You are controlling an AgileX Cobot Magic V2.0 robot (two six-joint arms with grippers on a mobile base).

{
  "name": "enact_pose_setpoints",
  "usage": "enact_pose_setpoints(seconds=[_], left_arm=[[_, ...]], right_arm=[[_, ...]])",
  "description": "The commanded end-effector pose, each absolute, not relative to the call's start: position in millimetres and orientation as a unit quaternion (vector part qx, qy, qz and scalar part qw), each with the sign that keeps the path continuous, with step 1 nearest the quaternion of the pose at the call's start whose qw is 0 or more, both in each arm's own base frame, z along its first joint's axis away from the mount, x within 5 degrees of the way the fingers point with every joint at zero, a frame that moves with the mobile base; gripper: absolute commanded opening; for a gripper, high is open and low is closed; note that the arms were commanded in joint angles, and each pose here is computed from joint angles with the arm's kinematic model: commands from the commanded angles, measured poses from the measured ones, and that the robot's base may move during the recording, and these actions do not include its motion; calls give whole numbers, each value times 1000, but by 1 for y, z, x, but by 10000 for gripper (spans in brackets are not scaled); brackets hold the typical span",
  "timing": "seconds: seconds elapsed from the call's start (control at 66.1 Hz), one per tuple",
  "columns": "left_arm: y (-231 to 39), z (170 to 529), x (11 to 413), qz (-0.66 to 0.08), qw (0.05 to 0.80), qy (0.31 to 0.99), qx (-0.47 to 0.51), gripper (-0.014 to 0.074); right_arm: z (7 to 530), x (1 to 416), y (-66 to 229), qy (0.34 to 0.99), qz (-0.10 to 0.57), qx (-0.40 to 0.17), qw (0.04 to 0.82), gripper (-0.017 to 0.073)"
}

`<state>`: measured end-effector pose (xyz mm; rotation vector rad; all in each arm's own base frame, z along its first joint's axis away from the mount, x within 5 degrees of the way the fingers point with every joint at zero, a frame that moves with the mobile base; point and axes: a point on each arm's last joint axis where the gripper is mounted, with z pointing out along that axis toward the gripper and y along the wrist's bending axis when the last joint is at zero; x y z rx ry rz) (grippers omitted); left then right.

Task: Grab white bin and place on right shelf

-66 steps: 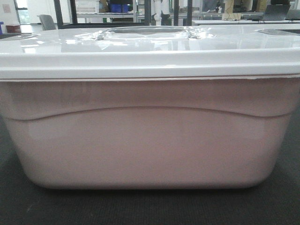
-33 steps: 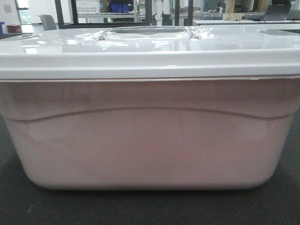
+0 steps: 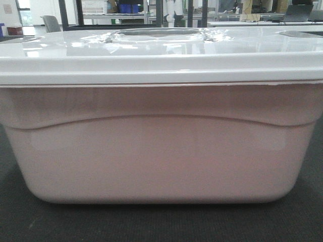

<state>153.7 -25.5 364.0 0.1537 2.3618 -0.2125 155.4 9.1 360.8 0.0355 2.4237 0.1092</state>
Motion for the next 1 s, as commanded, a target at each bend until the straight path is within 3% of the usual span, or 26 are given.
enact_pose_setpoints(seconds=[0.0,0.257,0.59,0.756,0.983], left_arm=[[-31,373,169,-102,345,931,59,-117],[-35,347,210,-101,271,956,54,-117],[-40,324,233,-121,218,968,43,-117],[-41,318,238,-120,206,970,42,-117],[-41,318,238,-120,207,970,42,-117]], right_arm=[[374,169,9,936,38,10,350,56],[356,197,12,966,46,12,255,56],[348,206,13,971,47,13,236,56],[332,218,13,981,45,14,187,56],[323,232,14,982,45,16,185,57]])
